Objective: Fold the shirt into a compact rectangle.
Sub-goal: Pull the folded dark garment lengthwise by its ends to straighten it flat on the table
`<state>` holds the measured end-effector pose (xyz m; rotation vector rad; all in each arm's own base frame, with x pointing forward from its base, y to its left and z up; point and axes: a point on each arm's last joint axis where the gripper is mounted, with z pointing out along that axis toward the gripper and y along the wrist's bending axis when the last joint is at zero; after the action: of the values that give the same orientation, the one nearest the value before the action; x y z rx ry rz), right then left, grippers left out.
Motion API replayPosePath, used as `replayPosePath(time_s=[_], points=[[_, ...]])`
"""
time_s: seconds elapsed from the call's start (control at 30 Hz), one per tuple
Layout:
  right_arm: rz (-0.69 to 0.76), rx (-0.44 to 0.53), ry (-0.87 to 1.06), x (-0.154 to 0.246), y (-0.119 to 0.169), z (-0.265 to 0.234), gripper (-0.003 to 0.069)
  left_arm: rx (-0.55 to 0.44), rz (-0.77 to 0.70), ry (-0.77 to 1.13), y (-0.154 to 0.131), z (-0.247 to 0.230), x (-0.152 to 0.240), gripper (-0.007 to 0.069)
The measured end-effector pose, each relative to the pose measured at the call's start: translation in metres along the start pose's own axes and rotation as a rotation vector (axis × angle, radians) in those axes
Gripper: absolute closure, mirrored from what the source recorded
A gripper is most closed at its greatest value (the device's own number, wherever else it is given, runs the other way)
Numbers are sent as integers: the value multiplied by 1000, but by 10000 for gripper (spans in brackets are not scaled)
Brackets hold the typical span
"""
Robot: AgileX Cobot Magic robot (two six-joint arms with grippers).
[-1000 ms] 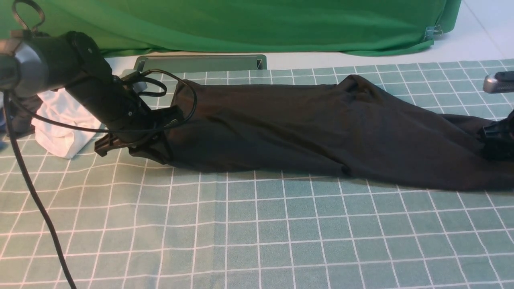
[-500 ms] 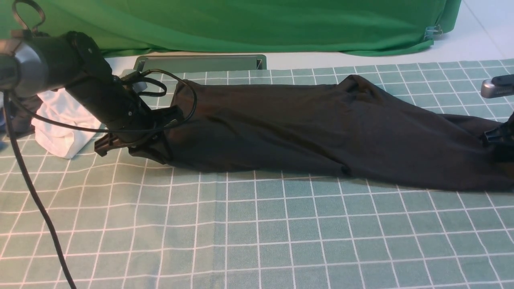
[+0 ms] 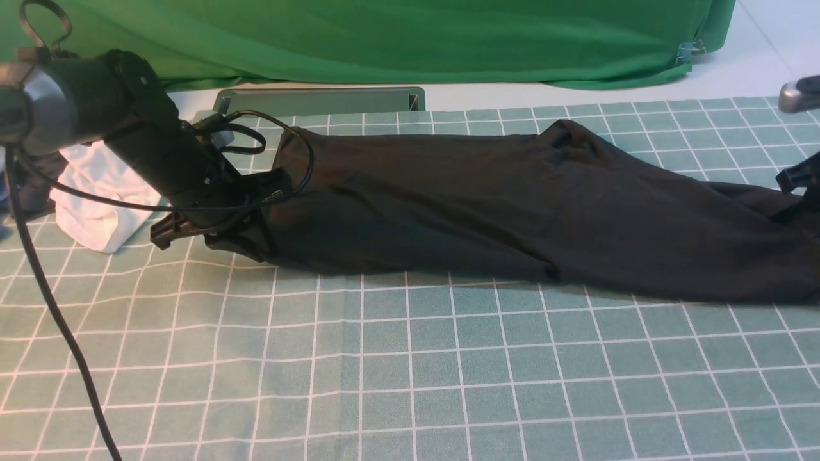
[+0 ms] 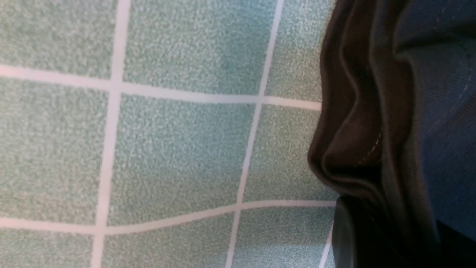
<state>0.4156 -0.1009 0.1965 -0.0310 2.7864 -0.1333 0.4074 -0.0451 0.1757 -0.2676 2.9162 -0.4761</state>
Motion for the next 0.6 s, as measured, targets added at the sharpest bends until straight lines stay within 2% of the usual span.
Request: replayPosePath(time_s=[0.13,0.3,0.37,0.4,0.43,0.47,0.5,0.6], points=[[5,-1,-17,-5,-1,-5,632,0,-1,-1,0,0,0,604],[1,-36,116,6,2,1,605,0,-1,-9,0,0,-1,604],[-20,-58,174,11,4,8,544,0,-1,-10,0,0,-1,604],[-30,-69,203,14,5,14,491,0,-1,-10,0,0,-1,604],[-35,-71,207,14,5,15,482,0,-1,-10,0,0,-1,604],[-41,-77,225,16,6,21,403,0,-1,-10,0,0,-1,604],[-47,-80,238,18,6,28,358,0,-1,-10,0,0,-1,604],[-58,-76,238,18,5,33,284,0,-1,-11,0,0,-1,604]])
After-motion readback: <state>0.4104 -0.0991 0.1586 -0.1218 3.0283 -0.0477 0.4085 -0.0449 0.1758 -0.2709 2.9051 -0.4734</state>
